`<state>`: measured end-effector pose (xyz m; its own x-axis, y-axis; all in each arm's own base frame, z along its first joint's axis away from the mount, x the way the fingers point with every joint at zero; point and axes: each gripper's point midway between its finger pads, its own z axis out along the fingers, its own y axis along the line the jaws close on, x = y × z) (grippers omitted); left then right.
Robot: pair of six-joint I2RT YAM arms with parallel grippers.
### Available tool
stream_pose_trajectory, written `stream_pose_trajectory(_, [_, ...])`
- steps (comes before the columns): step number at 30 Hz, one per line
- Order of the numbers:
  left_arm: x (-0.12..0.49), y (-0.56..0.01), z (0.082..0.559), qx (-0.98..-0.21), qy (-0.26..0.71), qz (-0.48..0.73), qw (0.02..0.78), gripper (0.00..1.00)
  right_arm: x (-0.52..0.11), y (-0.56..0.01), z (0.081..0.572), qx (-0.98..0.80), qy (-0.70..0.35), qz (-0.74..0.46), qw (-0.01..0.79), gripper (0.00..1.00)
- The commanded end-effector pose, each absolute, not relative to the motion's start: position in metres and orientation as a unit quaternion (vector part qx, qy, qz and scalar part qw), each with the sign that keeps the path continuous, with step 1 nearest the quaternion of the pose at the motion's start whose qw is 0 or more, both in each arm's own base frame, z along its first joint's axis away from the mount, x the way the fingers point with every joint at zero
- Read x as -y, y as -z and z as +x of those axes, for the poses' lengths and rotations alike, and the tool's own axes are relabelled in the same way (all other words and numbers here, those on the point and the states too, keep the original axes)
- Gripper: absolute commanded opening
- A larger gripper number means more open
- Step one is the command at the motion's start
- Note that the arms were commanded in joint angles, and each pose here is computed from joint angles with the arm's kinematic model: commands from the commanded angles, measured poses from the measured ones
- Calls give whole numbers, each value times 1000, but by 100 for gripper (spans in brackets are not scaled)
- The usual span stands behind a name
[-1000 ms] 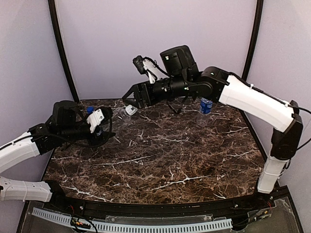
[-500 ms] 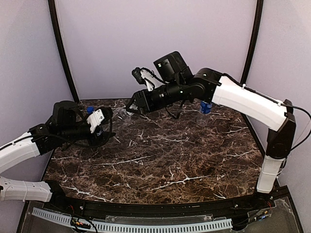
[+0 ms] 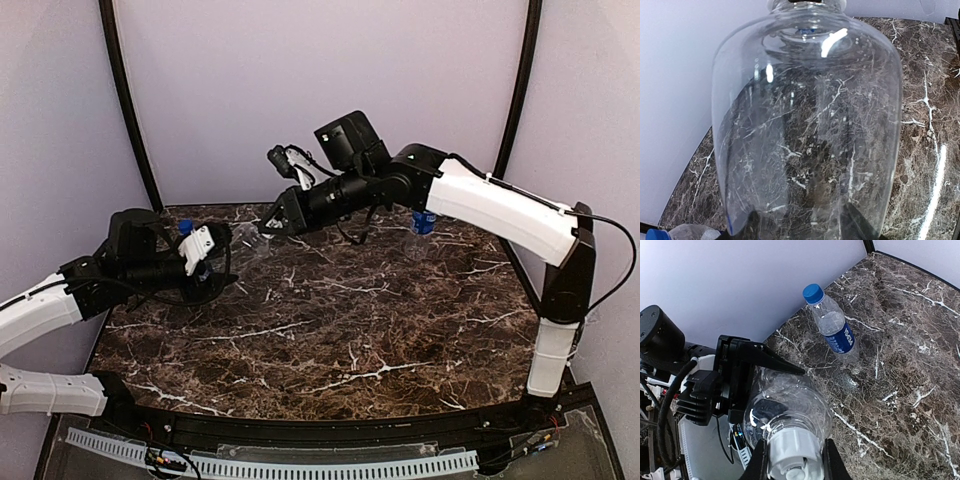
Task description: Unscrew the bottle caps
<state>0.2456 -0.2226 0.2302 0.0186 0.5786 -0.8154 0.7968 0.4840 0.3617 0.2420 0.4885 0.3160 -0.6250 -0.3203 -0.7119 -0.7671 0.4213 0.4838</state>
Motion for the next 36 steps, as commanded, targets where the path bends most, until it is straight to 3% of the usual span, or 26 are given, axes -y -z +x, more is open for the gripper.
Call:
stream_pose_trajectory(1, [224, -231, 240, -683, 117, 503, 516, 40, -495, -319, 238, -779, -438, -362, 264, 4])
stream_pose_trajectory(2, [224, -230, 239, -684, 119, 504, 514, 40, -495, -319, 233, -770, -443, -377, 260, 0])
stream_pose_trajectory(6, [232, -225, 217, -672, 168, 534, 485, 40, -493, -326, 195, -698, -477, -477, 238, 0])
stream_pose_trajectory(11, [249, -221, 149, -622, 318, 597, 394, 40, -472, -327, 135, -541, -425, -653, 317, 0])
stream_pose_trajectory(18, [239, -202, 112, -605, 354, 637, 321, 35, -448, -308, 83, -288, -274, -804, 441, 0])
stream_pose_trajectory(23, [234, -197, 107, -601, 347, 651, 308, 35, -448, -306, 103, -247, -150, -824, 487, 0])
stream_pose_trajectory(27, [235, -197, 112, -600, 339, 648, 322, 35, -449, -322, 123, -288, -118, -797, 518, 0])
stream_pose_trajectory(31, [239, -200, 135, -628, 312, 612, 365, 35, -429, -334, 197, -507, -124, -665, 534, 0])
stream_pose_trajectory(36, [241, -213, 164, -668, 296, 548, 407, 36, -358, -264, 274, -748, -99, -477, 451, 0])
